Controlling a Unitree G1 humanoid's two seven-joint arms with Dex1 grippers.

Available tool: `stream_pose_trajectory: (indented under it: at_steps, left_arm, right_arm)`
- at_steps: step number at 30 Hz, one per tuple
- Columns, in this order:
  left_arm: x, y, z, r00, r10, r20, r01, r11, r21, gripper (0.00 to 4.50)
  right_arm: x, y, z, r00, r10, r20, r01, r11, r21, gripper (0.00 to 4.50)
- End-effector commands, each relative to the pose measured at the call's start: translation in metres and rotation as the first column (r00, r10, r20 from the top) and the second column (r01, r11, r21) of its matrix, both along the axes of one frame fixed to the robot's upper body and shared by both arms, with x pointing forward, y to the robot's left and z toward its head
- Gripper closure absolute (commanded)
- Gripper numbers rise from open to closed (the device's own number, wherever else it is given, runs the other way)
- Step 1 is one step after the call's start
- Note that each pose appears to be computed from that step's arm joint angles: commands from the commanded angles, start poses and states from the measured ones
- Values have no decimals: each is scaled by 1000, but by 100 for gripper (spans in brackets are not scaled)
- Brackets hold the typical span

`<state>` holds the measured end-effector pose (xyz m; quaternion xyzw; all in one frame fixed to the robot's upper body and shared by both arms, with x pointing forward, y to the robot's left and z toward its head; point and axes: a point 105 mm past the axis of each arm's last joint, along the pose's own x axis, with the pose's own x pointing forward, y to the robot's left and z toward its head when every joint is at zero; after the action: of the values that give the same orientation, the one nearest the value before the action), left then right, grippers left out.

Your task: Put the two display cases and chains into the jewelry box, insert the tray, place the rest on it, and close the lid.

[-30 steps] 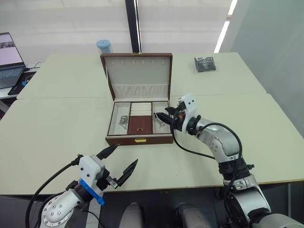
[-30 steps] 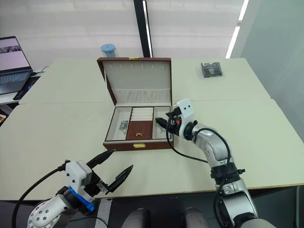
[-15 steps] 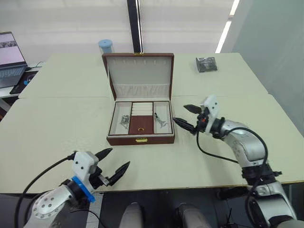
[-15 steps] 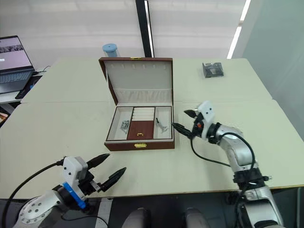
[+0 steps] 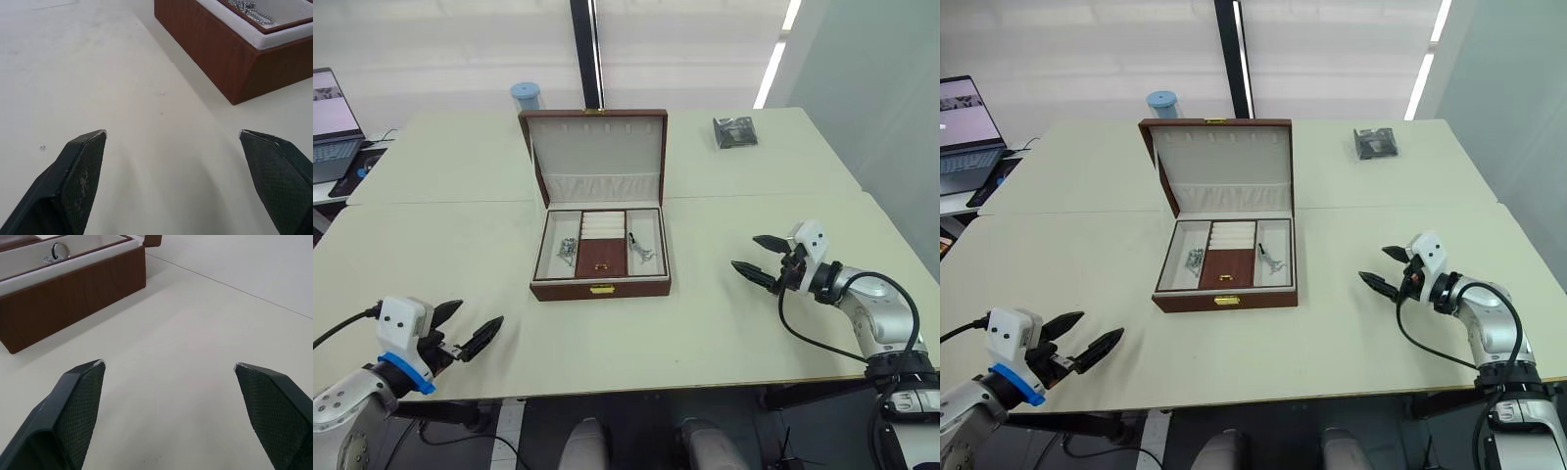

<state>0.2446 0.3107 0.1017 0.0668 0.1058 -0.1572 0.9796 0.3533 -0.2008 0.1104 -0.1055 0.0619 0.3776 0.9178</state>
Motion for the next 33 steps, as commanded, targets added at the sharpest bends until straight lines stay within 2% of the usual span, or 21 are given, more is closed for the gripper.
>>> stream_pose_trajectory:
  at_steps: [1,11,14,18,28,29,30,33]
  left_arm:
    - [18,14,15,996,60,64,-62,998,24,0]
    - [64,-1,21,994,45,96,-43,999,-15,0]
    - [79,-11,23,995,17,100,-14,999,-30,0]
    - [95,-27,19,995,-33,91,36,999,-31,87]
    - [116,-59,16,987,-136,86,141,988,-56,407]
    - [117,-61,16,986,-144,83,149,987,-60,439]
    - [116,-65,15,984,-162,79,167,984,-64,448]
    - [114,-78,14,972,-227,66,232,970,-78,448]
  right_arm:
    - [8,10,15,997,-4,81,3,1000,15,3]
    - [23,59,22,994,18,110,-27,996,84,3]
    - [26,73,23,994,21,110,-32,995,100,62]
    - [30,90,22,995,31,100,-42,993,113,195]
    - [29,129,19,993,102,60,-107,990,87,450]
    - [28,131,18,992,110,54,-114,990,84,450]
    - [26,134,16,991,120,50,-124,989,79,450]
    - [20,144,12,987,157,37,-159,984,74,450]
